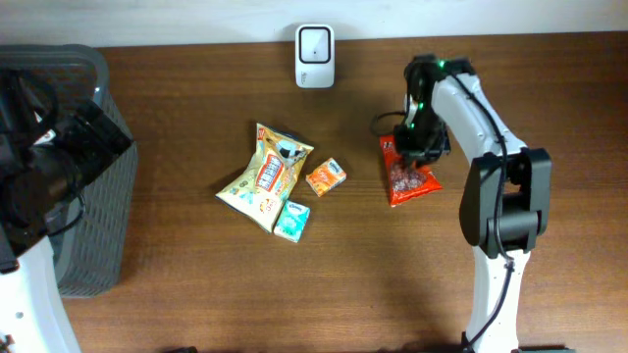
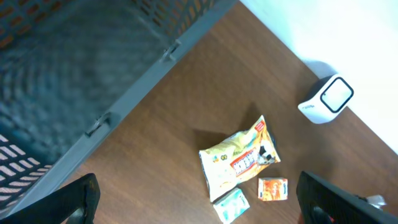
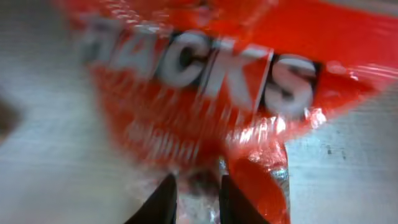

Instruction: Scan the item barcode

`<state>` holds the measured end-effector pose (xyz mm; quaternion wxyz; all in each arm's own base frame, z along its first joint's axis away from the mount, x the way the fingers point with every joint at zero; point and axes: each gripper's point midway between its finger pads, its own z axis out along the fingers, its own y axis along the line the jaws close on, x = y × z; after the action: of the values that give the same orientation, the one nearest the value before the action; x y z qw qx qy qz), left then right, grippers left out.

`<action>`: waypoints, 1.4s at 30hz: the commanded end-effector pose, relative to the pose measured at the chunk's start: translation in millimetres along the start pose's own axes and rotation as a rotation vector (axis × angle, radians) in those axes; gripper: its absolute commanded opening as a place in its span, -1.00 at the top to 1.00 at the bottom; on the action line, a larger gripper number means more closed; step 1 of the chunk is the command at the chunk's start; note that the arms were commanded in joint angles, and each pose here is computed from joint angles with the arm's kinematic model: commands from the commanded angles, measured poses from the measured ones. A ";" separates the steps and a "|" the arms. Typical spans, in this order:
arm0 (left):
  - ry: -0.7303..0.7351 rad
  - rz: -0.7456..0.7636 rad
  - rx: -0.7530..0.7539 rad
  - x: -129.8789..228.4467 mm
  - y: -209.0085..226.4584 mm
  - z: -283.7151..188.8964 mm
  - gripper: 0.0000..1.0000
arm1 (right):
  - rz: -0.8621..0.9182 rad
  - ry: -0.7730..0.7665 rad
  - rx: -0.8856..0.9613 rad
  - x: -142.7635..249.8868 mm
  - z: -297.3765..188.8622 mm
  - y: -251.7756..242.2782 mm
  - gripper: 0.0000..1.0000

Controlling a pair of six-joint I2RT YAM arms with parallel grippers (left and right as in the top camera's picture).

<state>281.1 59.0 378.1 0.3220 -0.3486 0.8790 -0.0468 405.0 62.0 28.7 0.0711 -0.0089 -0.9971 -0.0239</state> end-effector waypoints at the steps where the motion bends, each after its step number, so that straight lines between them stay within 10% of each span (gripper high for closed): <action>1: -0.002 -0.012 0.003 -0.5 0.1 -0.5 -0.98 | 0.046 0.009 0.084 5.4 17.2 -23.1 0.55; 4: -0.002 -0.012 0.003 -0.5 0.1 -0.5 -0.98 | 0.084 0.007 0.166 7.0 -2.4 -39.9 0.52; 8: -0.002 -0.012 0.003 -0.5 0.1 -0.5 -0.98 | 0.085 0.003 0.189 11.2 -59.0 -40.5 -0.29; 16: -0.002 -0.012 0.003 -0.5 0.1 -0.5 -0.98 | -0.009 0.097 0.014 32.5 -68.1 -7.9 -0.92; 28: -0.002 -0.012 0.003 -0.5 0.1 -0.5 -0.98 | -0.002 0.066 0.055 19.9 17.0 -8.5 -1.00; 35: -0.002 -0.012 0.003 -0.5 0.1 -0.5 -0.98 | 0.006 -0.056 0.039 -7.1 28.5 5.1 0.35; 42: -0.002 -0.012 0.003 -0.5 0.1 -0.5 -0.98 | -0.008 -0.208 -0.017 -44.1 -9.9 33.1 0.49</action>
<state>281.3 59.0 378.2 0.3223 -0.3485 0.8789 -0.0469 425.6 74.2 16.1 0.0067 -0.0102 -0.9999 -0.0094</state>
